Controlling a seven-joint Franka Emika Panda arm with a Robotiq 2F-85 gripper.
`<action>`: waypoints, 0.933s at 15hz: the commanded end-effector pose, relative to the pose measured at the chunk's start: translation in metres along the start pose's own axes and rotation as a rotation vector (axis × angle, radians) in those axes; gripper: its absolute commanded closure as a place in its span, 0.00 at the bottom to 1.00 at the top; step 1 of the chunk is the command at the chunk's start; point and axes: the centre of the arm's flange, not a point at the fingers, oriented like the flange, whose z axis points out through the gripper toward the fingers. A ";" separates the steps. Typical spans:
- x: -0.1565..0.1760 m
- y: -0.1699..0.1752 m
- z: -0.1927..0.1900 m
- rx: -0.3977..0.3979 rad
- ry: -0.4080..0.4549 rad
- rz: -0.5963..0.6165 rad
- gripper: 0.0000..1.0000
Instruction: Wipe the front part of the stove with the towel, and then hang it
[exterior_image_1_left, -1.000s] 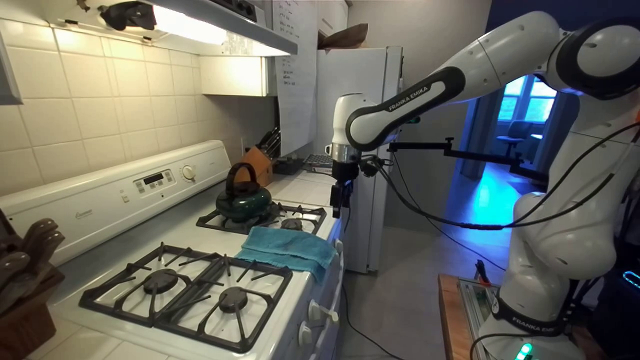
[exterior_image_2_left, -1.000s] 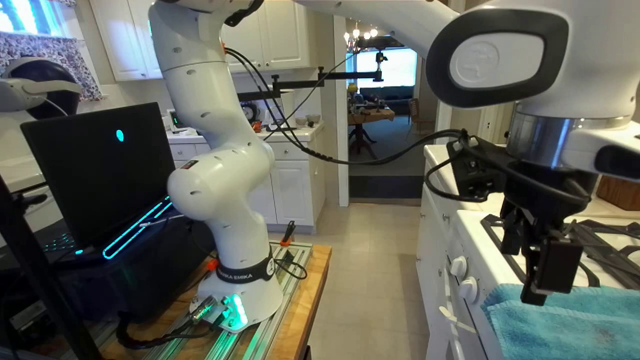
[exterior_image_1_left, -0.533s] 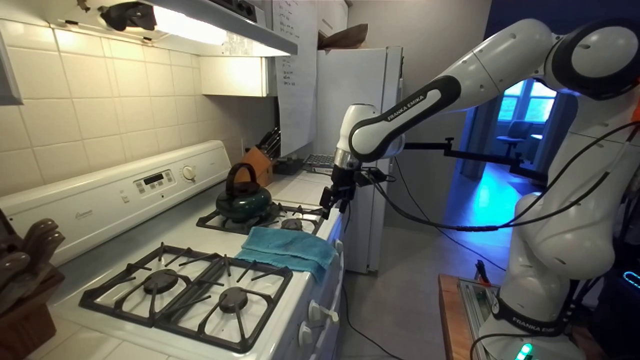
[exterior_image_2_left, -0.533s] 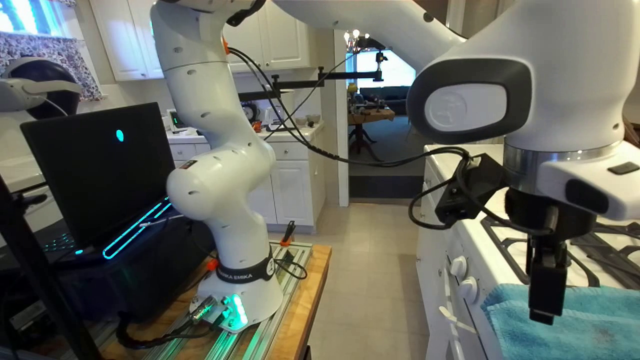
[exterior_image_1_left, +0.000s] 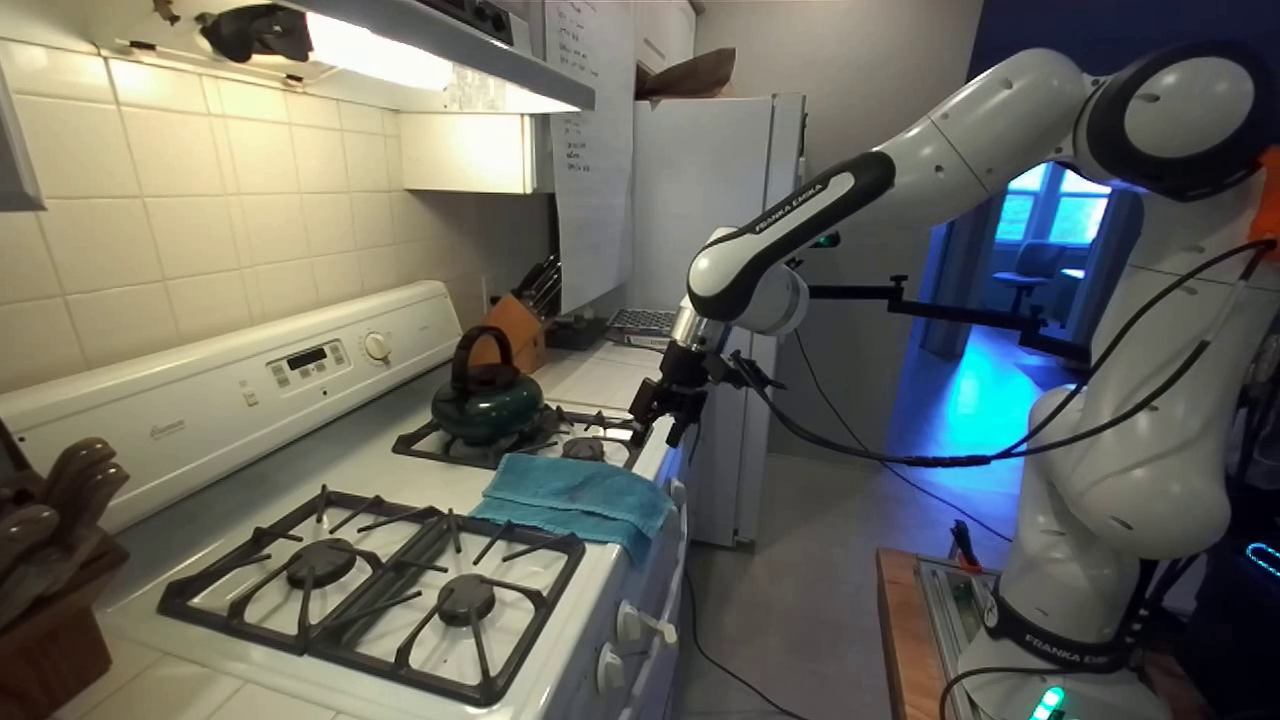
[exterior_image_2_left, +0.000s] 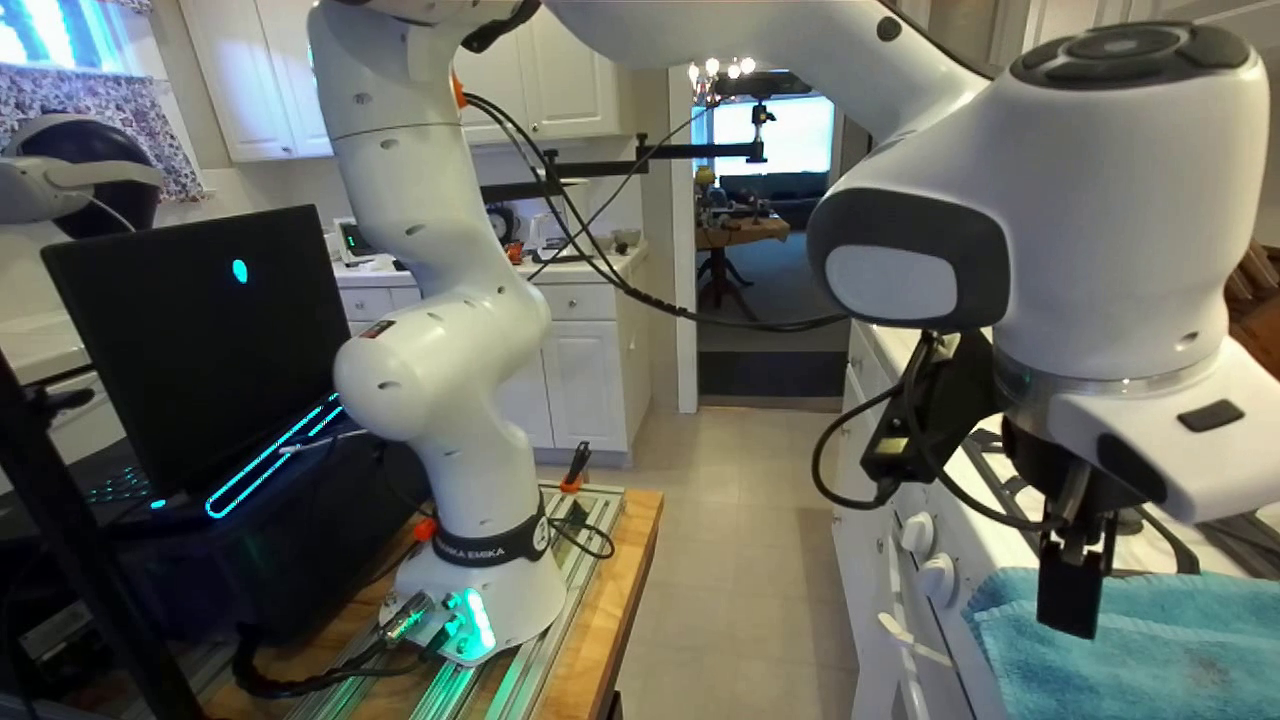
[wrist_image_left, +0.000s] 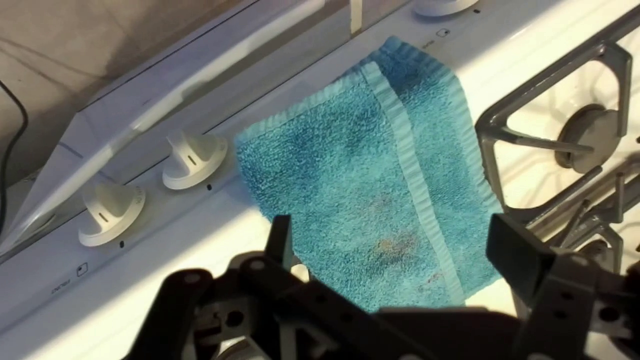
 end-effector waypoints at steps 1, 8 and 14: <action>-0.003 0.012 0.020 -0.017 -0.043 -0.032 0.00; -0.006 0.025 0.058 -0.128 -0.132 -0.124 0.00; -0.003 0.026 0.080 -0.248 -0.118 -0.274 0.00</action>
